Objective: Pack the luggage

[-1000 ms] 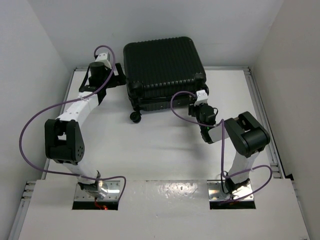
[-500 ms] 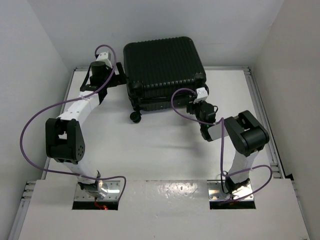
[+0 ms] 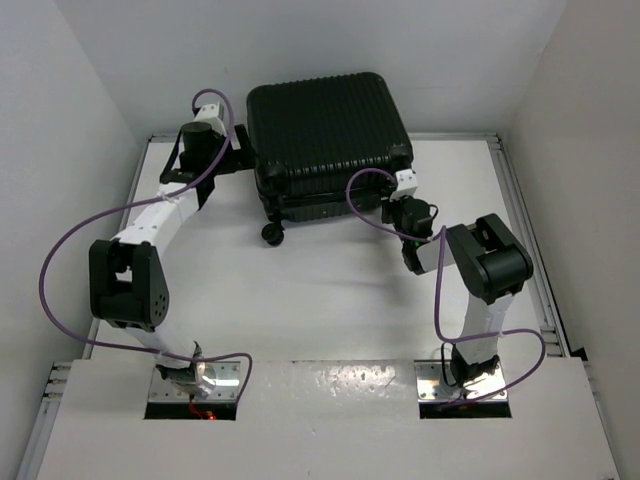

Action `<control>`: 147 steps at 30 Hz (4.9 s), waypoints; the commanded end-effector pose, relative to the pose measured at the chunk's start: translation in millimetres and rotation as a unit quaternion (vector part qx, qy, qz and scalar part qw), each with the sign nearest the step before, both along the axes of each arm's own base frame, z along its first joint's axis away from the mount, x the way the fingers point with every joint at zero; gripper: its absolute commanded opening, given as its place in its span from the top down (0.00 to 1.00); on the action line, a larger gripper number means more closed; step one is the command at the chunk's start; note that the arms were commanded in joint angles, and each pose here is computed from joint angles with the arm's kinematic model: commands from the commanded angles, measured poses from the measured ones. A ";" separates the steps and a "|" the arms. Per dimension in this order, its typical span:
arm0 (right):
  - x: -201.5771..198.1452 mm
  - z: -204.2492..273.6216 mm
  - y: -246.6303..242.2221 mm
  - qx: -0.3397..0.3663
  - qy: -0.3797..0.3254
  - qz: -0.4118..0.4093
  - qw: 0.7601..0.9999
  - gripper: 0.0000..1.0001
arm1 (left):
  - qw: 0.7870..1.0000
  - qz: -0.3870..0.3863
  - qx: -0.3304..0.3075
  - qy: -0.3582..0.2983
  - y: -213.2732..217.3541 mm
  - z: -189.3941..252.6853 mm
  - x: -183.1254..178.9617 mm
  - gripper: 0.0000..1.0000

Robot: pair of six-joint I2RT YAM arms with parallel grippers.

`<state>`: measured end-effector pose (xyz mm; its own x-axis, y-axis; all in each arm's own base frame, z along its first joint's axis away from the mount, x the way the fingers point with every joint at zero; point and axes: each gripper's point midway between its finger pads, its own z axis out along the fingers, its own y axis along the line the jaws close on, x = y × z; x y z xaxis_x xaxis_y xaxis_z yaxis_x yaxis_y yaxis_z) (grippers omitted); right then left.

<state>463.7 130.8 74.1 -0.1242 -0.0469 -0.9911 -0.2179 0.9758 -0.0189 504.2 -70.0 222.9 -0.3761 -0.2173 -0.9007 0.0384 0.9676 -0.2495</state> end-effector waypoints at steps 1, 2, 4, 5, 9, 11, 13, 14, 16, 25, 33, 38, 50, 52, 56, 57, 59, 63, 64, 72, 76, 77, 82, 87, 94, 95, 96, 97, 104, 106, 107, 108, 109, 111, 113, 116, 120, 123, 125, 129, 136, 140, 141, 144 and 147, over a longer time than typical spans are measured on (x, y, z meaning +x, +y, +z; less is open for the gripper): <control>17.9 39.1 -9.2 0.019 -0.065 -0.012 0.998 1.00 | 0.997 -0.068 -0.010 -0.040 -32.6 45.8 -25.1 0.00; 16.7 41.9 -10.2 0.022 -0.071 -0.011 0.997 1.00 | 0.997 -0.071 -0.002 -0.038 -31.1 45.7 -31.3 0.00; 13.2 46.3 -4.2 0.023 -0.079 0.006 0.997 1.00 | 0.994 -0.098 0.007 -0.044 -42.2 52.9 -49.7 0.00; 10.8 47.6 0.0 0.025 -0.081 0.016 0.996 1.00 | 0.993 -0.107 0.014 -0.043 -42.6 55.5 -55.8 0.00; 5.1 53.8 9.6 0.018 -0.093 0.039 0.995 1.00 | 0.990 -0.136 0.024 -0.014 -60.7 49.3 -89.5 0.00; 4.3 54.7 13.1 0.014 -0.094 0.041 0.995 1.00 | 0.990 -0.138 0.019 0.001 -62.6 45.0 -101.2 0.00; 5.0 54.4 16.3 0.008 -0.094 0.041 0.995 1.00 | 0.990 -0.141 0.017 0.018 -73.9 37.9 -112.2 0.00; 5.3 55.4 19.0 0.009 -0.096 0.042 0.994 1.00 | 0.990 -0.139 0.019 0.036 -76.3 30.8 -117.8 0.00; 7.1 54.6 19.9 0.007 -0.094 0.039 0.995 1.00 | 0.989 -0.125 0.037 0.076 -84.3 6.4 -123.5 0.00; 13.0 55.3 18.4 0.002 -0.091 0.017 0.996 1.00 | 0.980 -0.067 0.099 0.162 -96.4 -38.3 -97.0 0.00; 12.9 50.2 1.0 0.004 -0.080 -0.011 0.997 1.00 | 0.974 -0.012 0.103 0.203 -60.5 -59.8 -83.8 0.37; 17.0 47.5 -15.6 0.008 -0.068 -0.036 0.997 1.00 | 0.974 0.020 0.087 0.208 -29.9 -59.6 -68.9 0.96; 10.2 50.7 -52.1 -0.014 -0.075 -0.060 0.995 1.00 | 0.972 0.082 0.095 0.200 37.5 -51.0 -39.0 1.00; 6.4 52.1 -58.7 -0.013 -0.076 -0.065 0.995 1.00 | 0.971 0.094 0.096 0.198 50.6 -49.2 -29.7 1.00; 3.3 57.8 -78.5 -0.026 -0.084 -0.078 0.993 1.00 | 0.966 0.122 0.122 0.194 77.0 -48.1 -13.2 1.00; 3.1 57.9 -79.5 -0.026 -0.084 -0.078 0.993 1.00 | 0.964 0.131 0.127 0.194 85.8 -48.2 -9.8 1.00; 2.7 59.0 -84.5 -0.026 -0.084 -0.081 0.993 1.00 | 0.963 0.143 0.130 0.189 97.3 -48.2 3.3 1.00; 14.2 59.6 -94.4 -0.024 -0.086 -0.085 0.992 1.00 | 0.962 0.134 0.150 0.184 103.7 -54.2 23.0 1.00; 20.6 55.7 -93.7 -0.026 -0.084 -0.083 0.993 1.00 | 0.962 0.128 0.160 0.181 104.6 -54.2 27.2 1.00; 94.8 65.1 -115.0 -0.031 -0.116 -0.116 0.986 1.00 | 0.951 0.167 0.211 0.154 144.8 -57.7 59.4 1.00; 139.1 81.0 -117.2 -0.027 -0.146 -0.127 0.981 1.00 | 0.955 0.163 0.211 0.129 148.0 -51.2 78.6 1.00; 146.2 72.2 -116.7 -0.026 -0.142 -0.127 0.981 1.00 | 0.956 0.164 0.208 0.129 152.5 -54.7 80.7 1.00; 181.5 85.3 -93.8 -0.018 -0.178 -0.098 0.979 1.00 | 0.986 0.089 0.130 0.060 128.9 -25.3 93.2 0.40; 158.7 91.8 -26.0 0.004 -0.185 -0.005 0.983 1.00 | 0.992 -0.016 0.114 -0.055 88.2 56.1 72.4 0.00; 76.9 114.0 86.8 0.059 -0.202 0.149 0.966 1.00 | 0.977 -0.173 0.087 -0.085 33.7 110.5 -8.6 0.00; 67.3 120.0 103.5 0.068 -0.205 0.168 0.962 1.00 | 0.975 -0.188 0.084 -0.079 28.6 107.0 -19.5 0.00; 57.1 119.2 119.8 0.075 -0.201 0.187 0.959 1.00 | 0.973 -0.208 0.078 -0.062 19.0 98.0 -33.8 0.00; 47.8 126.7 132.3 0.084 -0.206 0.207 0.953 1.00 | 0.968 -0.230 0.082 -0.055 6.5 90.6 -53.9 0.00; -8.9 152.4 203.7 0.142 -0.203 0.291 0.924 1.00 | 0.938 -0.336 0.083 0.007 -60.8 48.6 -135.2 0.00; -17.6 154.4 210.1 0.152 -0.193 0.299 0.922 1.00 | 0.932 -0.353 0.077 0.032 -70.5 38.9 -150.3 0.00; -20.5 160.0 209.3 0.158 -0.192 0.299 0.921 1.00 | 0.925 -0.370 0.078 0.038 -79.5 36.0 -157.7 0.00; -20.8 156.6 210.0 0.157 -0.183 0.297 0.924 1.00 | 0.921 -0.379 0.079 0.050 -82.7 28.8 -160.3 0.00; -21.0 154.2 209.1 0.158 -0.178 0.295 0.925 1.00 | 0.916 -0.386 0.078 0.071 -84.9 18.4 -165.1 0.00; -22.2 154.4 207.2 0.161 -0.175 0.290 0.927 1.00 | 0.919 -0.367 0.097 0.101 -80.2 2.9 -163.1 0.00; -20.3 150.1 202.8 0.150 -0.173 0.283 0.931 1.00 | 0.919 -0.351 0.118 0.134 -74.0 -16.8 -159.1 0.00; -16.0 148.5 196.7 0.148 -0.168 0.272 0.936 1.00 | 0.922 -0.288 0.186 0.183 -46.7 -43.1 -149.0 0.00; -10.3 146.0 191.2 0.142 -0.168 0.263 0.939 1.00 | 0.929 -0.221 0.228 0.188 -6.4 -41.3 -138.9 0.00; -8.1 143.5 188.2 0.139 -0.168 0.261 0.940 1.00 | 0.923 -0.203 0.273 0.179 21.2 -35.5 -146.3 0.00; -9.0 143.1 189.0 0.139 -0.168 0.264 0.939 1.00 | 0.918 -0.213 0.292 0.164 31.3 -27.0 -160.2 0.00; -16.7 138.6 192.9 0.142 -0.160 0.282 0.935 1.00 | 0.897 -0.275 0.297 0.179 33.5 -29.7 -191.8 0.00; -34.9 126.6 202.5 0.140 -0.140 0.319 0.927 1.00 | 0.889 -0.301 0.260 0.224 29.3 -52.5 -209.1 0.00; -34.6 118.2 203.3 0.135 -0.130 0.319 0.929 1.00 | 0.891 -0.309 0.241 0.231 22.9 -59.4 -205.9 0.00; -32.8 119.0 201.8 0.134 -0.132 0.314 0.931 1.00 | 0.898 -0.298 0.233 0.224 21.5 -57.1 -201.0 0.00; -26.5 115.2 200.3 0.128 -0.132 0.304 0.935 1.00 | 0.906 -0.268 0.242 0.222 28.1 -65.1 -185.5 0.06; -15.7 113.7 193.5 0.124 -0.133 0.284 0.941 1.00 | 0.909 -0.238 0.249 0.235 31.0 -73.8 -174.7 0.32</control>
<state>433.2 336.9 125.6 -0.0605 0.1228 -0.9906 -0.7441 0.6559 0.1268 311.9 -42.2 151.8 -0.6815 0.4961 -0.5381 0.5420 0.8361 0.0843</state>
